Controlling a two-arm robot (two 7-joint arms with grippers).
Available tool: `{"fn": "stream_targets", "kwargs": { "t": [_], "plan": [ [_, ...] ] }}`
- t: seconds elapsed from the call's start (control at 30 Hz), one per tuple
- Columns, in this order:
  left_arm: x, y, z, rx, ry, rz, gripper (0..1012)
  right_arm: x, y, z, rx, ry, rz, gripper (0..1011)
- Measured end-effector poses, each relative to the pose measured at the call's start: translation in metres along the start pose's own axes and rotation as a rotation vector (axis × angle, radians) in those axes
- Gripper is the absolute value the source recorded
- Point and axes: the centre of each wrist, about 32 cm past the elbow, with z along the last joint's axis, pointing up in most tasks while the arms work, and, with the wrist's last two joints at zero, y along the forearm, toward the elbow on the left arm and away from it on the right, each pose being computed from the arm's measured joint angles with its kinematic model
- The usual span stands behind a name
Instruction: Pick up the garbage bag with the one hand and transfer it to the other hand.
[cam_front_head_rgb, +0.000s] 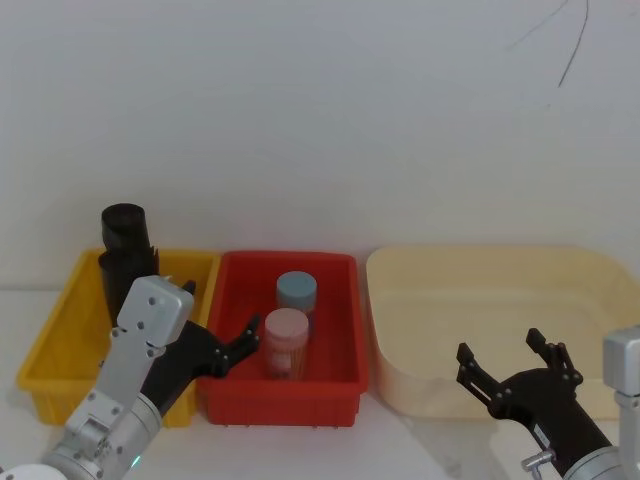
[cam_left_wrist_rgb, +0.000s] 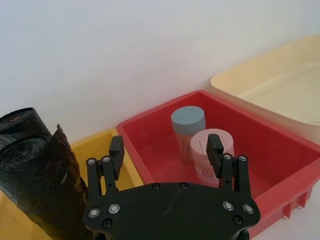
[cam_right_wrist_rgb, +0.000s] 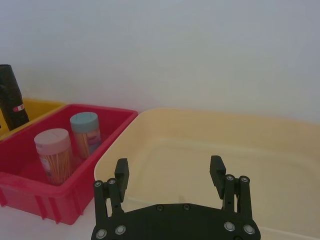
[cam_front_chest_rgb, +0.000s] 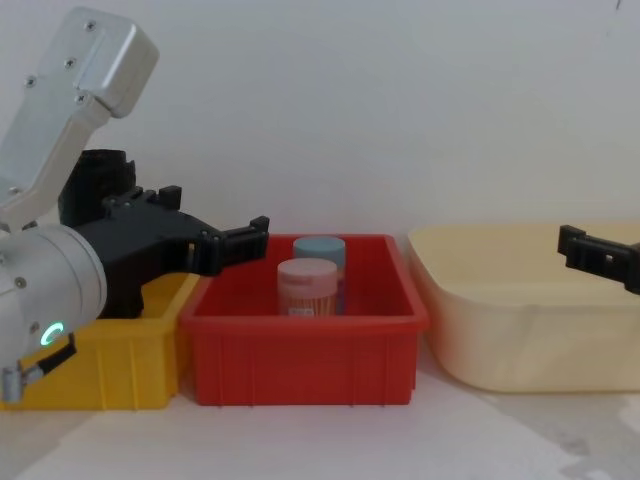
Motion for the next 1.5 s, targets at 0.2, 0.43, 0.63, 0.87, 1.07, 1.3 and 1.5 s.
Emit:
{"fn": "stream_targets", "kwargs": {
  "t": [0.2,0.43,0.63,0.87,1.07,1.3,1.5],
  "plan": [
    [-0.0002,-0.003,0.003,-0.006,-0.008,-0.014,1001,0.002,0.001,0.003,0.002,-0.003,0.009,999],
    [0.0013,-0.0133,0.0243,-0.032,-0.043,-0.06,1001,0.006,0.008,0.018,0.02,0.001,0.055,999],
    [0.0071,-0.0175,0.0542,-0.05,-0.078,-0.078,1000,0.004,0.021,0.037,0.045,0.017,0.119,999],
    [0.021,-0.0093,0.0865,-0.048,-0.111,-0.055,1000,-0.005,0.04,0.056,0.069,0.038,0.205,999],
    [0.0374,0.0133,0.0996,-0.004,-0.117,-0.013,1001,-0.02,0.064,0.068,0.071,0.053,0.294,999],
    [0.0577,0.0484,0.0956,0.064,-0.093,0.05,1000,-0.042,0.091,0.074,0.049,0.064,0.385,999],
    [0.0736,0.0773,0.0828,0.108,-0.046,0.09,1000,-0.058,0.107,0.077,0.024,0.067,0.443,999]
  ]
}}
